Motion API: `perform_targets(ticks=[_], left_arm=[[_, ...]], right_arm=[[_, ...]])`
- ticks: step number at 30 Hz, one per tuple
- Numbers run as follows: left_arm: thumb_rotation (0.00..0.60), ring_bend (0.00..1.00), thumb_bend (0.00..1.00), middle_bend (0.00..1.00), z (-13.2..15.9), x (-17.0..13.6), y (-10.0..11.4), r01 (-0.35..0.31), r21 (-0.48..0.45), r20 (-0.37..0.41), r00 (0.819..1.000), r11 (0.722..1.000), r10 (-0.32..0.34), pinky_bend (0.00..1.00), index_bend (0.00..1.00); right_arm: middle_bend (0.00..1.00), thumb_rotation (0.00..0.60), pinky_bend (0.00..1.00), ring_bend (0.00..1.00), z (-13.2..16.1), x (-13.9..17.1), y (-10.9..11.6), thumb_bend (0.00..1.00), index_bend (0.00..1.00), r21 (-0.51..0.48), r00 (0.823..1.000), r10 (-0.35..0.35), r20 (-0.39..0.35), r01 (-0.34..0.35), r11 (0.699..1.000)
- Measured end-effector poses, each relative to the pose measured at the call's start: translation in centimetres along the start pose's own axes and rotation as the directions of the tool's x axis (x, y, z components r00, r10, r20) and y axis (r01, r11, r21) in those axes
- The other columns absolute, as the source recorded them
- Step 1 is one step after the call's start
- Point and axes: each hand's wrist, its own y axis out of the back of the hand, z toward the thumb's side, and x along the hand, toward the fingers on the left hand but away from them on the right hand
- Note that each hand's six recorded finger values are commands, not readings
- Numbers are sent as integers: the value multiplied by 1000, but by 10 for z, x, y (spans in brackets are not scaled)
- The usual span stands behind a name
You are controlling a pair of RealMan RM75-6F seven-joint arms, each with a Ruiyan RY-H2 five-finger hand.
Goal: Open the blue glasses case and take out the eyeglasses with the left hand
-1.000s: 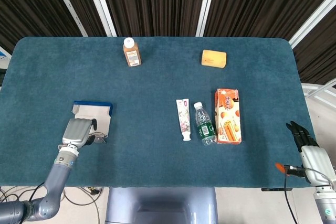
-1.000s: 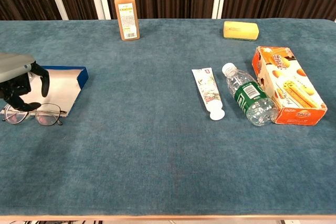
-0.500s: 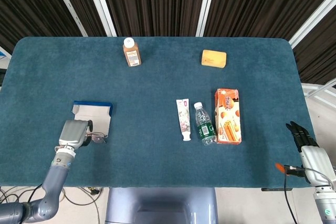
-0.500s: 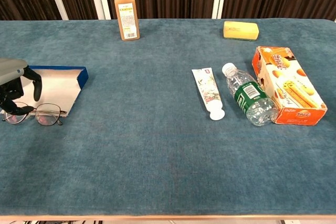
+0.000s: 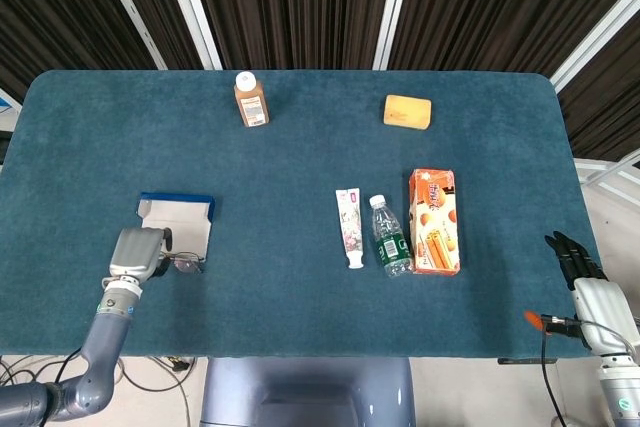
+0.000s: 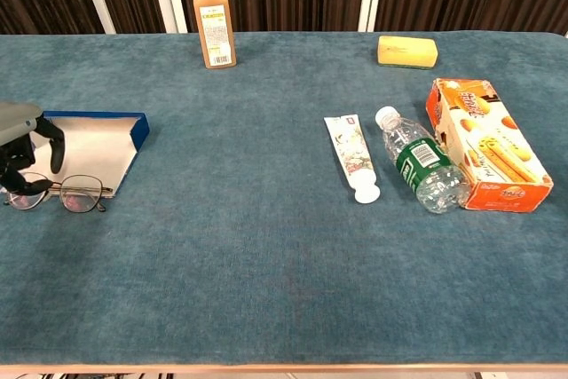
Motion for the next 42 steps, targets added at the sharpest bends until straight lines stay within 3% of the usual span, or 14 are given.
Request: perform_targets(ticks=[20, 26, 36, 42], left_arm=[[600, 982, 365, 1000, 0, 1, -7, 18, -5, -8, 1000, 1000, -18, 1000, 548], [600, 982, 452, 1000, 1, 2, -8, 22, -10, -7, 1000, 1000, -22, 1000, 590], [600, 982, 467, 1000, 10, 0, -1, 9, -31, 18, 1000, 999, -8, 1000, 602], [600, 982, 467, 1000, 28, 2, 9, 15, -88, 39, 999, 996, -11, 1000, 600]], right_arm=[[0, 600, 186, 0, 0, 0, 0, 162, 0, -2, 1000, 1, 1, -1, 1000], [0, 600, 186, 0, 0, 0, 0, 161, 0, -2, 1000, 1, 1, -1, 1000], [0, 600, 186, 0, 0, 0, 0, 161, 0, -5, 1000, 1, 2, -1, 1000], [0, 600, 186, 0, 0, 0, 0, 161, 0, -5, 1000, 3, 3, -3, 1000]])
